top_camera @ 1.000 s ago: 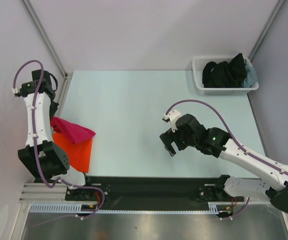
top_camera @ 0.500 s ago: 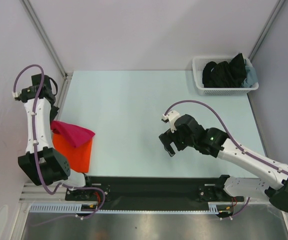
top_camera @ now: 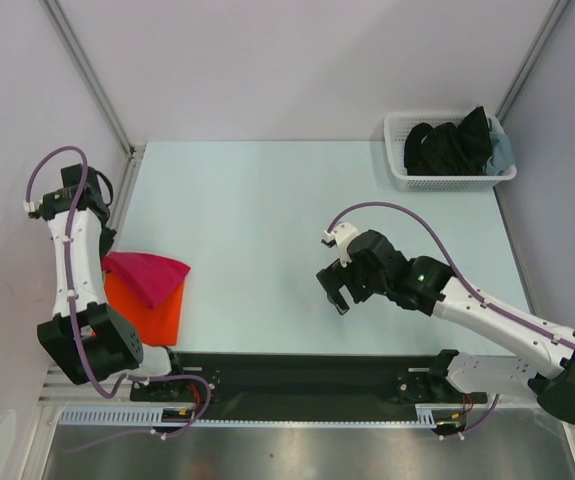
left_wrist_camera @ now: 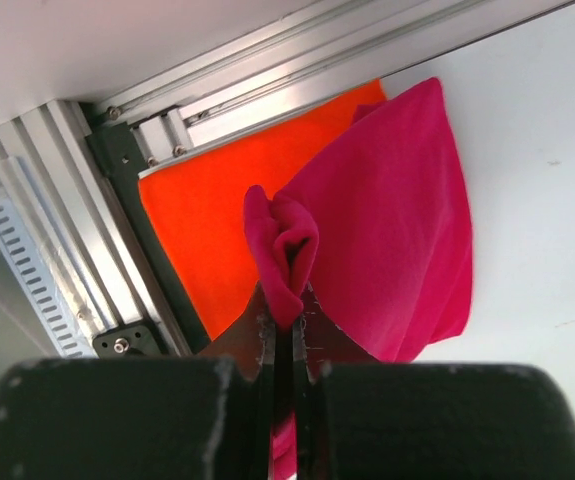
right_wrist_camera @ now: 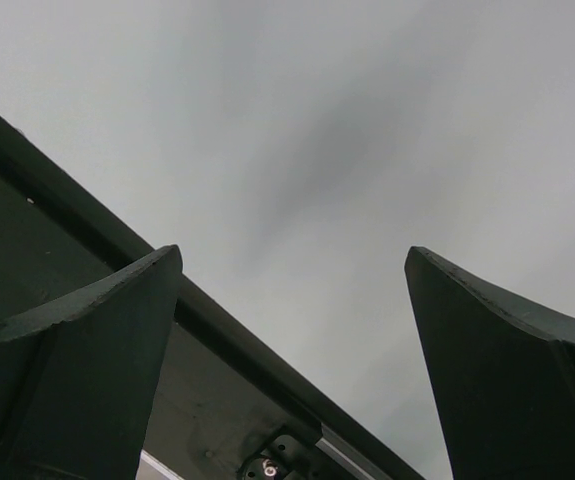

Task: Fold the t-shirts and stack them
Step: Neatly place the folded tshirt to the corner

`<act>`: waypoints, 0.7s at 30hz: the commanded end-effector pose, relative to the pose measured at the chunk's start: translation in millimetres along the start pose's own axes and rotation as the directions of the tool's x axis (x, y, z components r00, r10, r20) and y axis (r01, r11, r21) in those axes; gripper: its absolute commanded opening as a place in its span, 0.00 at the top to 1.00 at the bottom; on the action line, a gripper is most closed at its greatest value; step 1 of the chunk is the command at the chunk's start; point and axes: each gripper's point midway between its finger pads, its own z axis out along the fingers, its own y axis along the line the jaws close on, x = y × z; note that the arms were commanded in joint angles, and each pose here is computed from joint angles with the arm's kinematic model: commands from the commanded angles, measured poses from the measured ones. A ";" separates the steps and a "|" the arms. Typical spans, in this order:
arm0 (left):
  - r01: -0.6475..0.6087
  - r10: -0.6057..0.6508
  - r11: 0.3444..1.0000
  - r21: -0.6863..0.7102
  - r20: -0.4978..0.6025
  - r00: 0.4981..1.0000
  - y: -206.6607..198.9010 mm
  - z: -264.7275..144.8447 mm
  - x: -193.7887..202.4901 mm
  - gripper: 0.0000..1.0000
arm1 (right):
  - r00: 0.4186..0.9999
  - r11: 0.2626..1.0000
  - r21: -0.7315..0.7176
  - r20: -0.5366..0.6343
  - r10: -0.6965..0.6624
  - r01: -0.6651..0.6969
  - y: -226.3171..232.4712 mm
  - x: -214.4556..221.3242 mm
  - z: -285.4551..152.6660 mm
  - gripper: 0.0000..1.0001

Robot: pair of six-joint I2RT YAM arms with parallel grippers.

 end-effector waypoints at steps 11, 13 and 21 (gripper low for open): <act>0.049 -0.051 0.995 -0.085 -0.026 0.998 49.9 20.9 25.7 1.00 | 1.000 1.000 -0.007 0.011 -0.012 0.012 -0.8 -2.9 3.0 0.00; 0.060 -0.064 0.994 -0.093 -0.043 0.997 54.8 27.4 33.7 1.00 | 1.000 1.000 -0.012 0.012 -0.014 0.014 -0.1 -4.1 3.7 0.00; 0.098 -0.115 0.985 -0.145 -0.117 0.986 75.6 47.9 63.4 1.00 | 1.000 0.999 -0.040 0.000 -0.026 0.026 4.8 -3.0 7.5 0.00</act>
